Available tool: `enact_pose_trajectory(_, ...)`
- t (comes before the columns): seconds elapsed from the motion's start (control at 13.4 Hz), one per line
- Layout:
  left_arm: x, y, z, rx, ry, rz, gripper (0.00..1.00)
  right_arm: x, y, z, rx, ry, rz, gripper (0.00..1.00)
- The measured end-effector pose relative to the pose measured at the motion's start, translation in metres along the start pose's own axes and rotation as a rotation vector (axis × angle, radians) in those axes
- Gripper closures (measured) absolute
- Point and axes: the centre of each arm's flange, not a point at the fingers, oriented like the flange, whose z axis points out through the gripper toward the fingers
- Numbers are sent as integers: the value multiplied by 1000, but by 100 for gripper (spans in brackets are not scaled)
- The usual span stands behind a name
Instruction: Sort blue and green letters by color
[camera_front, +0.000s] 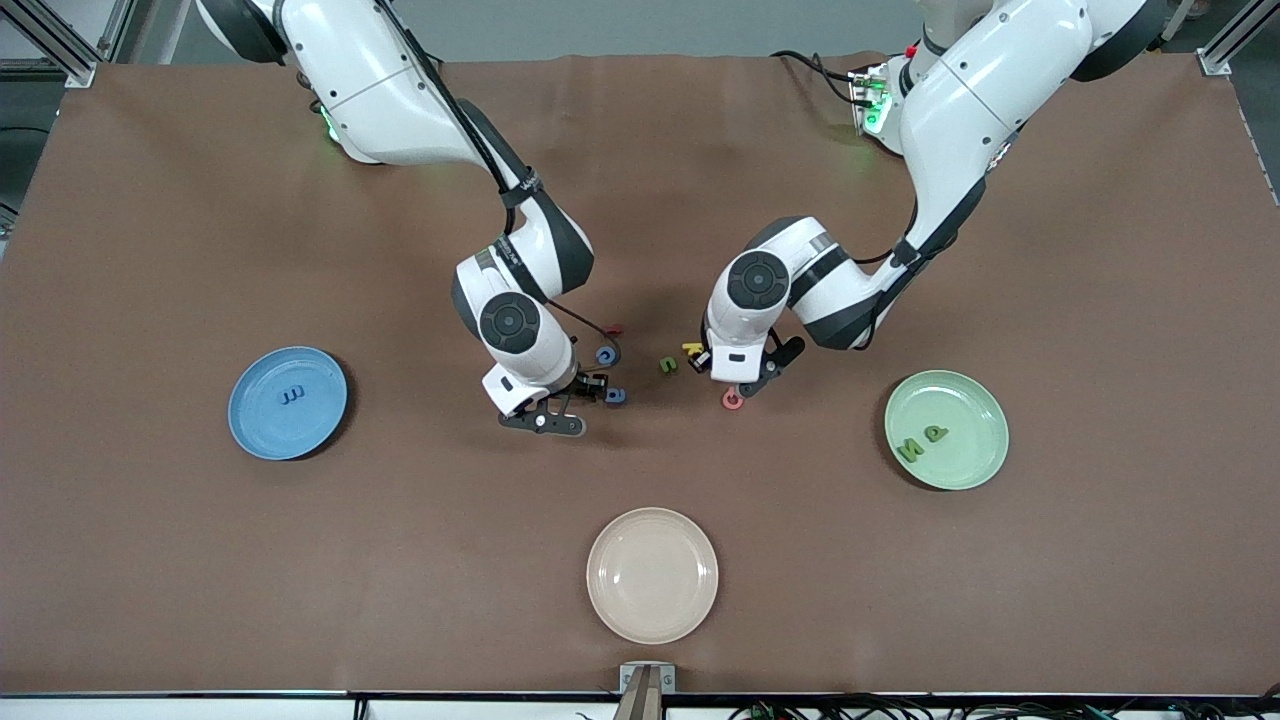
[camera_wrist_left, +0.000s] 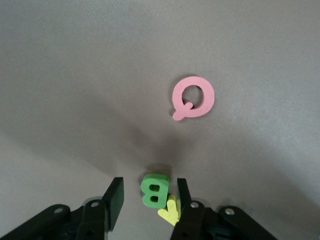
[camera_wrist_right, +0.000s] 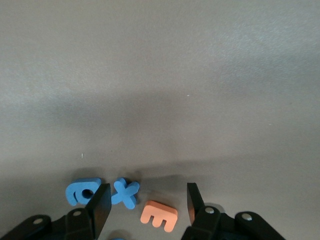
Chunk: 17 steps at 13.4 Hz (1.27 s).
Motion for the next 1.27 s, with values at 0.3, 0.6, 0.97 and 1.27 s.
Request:
enact_pose_trajectory(0.3,2,2,5,-18,-9,-36,52,-4,-15,12,0,1,-22,33)
enact_pose_trajectory(0.6,4,2,15,-13,16,-47,55,-4,-22,13,4,6,-30,33)
enact_pose_trajectory(0.97,0,4,19,-12,26,-54,56,-3,-21,14,0,4,-29,33)
enact_pose_trajectory(1.27,-2,5,18,-16,26,-50,82,-2,-20,14,-3,3,-27,33)
